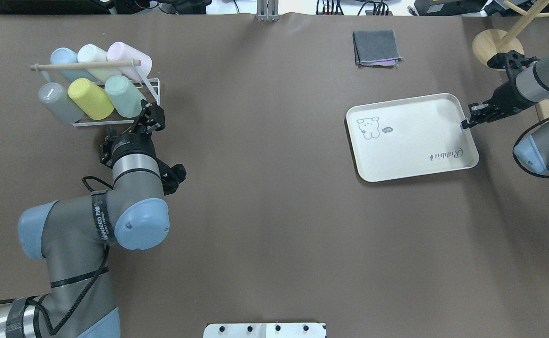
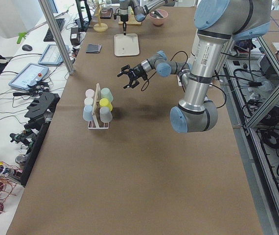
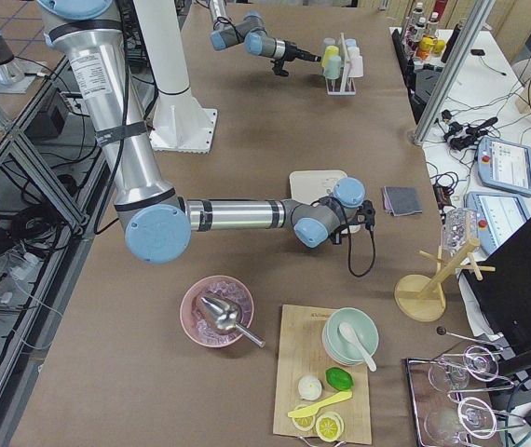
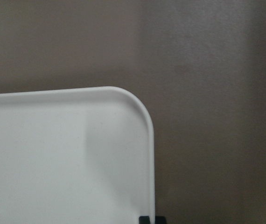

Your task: Pick up and place green cup on tray

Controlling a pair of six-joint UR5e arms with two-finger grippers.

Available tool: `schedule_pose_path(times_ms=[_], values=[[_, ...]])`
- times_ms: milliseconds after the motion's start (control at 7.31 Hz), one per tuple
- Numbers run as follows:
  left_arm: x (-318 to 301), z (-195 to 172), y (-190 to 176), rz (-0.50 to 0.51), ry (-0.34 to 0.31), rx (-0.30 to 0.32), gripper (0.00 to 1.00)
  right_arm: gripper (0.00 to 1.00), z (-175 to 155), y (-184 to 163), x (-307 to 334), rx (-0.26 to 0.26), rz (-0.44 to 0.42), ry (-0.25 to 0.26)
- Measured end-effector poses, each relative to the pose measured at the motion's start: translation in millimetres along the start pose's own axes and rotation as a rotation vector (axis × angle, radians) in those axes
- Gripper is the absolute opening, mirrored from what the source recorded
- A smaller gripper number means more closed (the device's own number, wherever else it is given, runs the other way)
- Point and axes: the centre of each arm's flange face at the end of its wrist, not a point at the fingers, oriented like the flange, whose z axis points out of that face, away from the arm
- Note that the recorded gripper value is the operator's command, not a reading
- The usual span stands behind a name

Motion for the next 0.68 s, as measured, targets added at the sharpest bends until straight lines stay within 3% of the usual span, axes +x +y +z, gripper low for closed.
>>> schedule_pose_path(times_ms=[274,411,684], values=[[13,19,-20,0.080,-0.009,-0.089,0.98,0.00,4,6,-76,-0.010,0.096,-0.054],[17,26,-31,0.109,-0.007,-0.113,0.98,0.00,7,15,-125,-0.015,0.136,-0.057],[21,40,-50,0.151,-0.003,-0.151,0.98,0.00,24,50,-247,-0.007,0.151,0.026]])
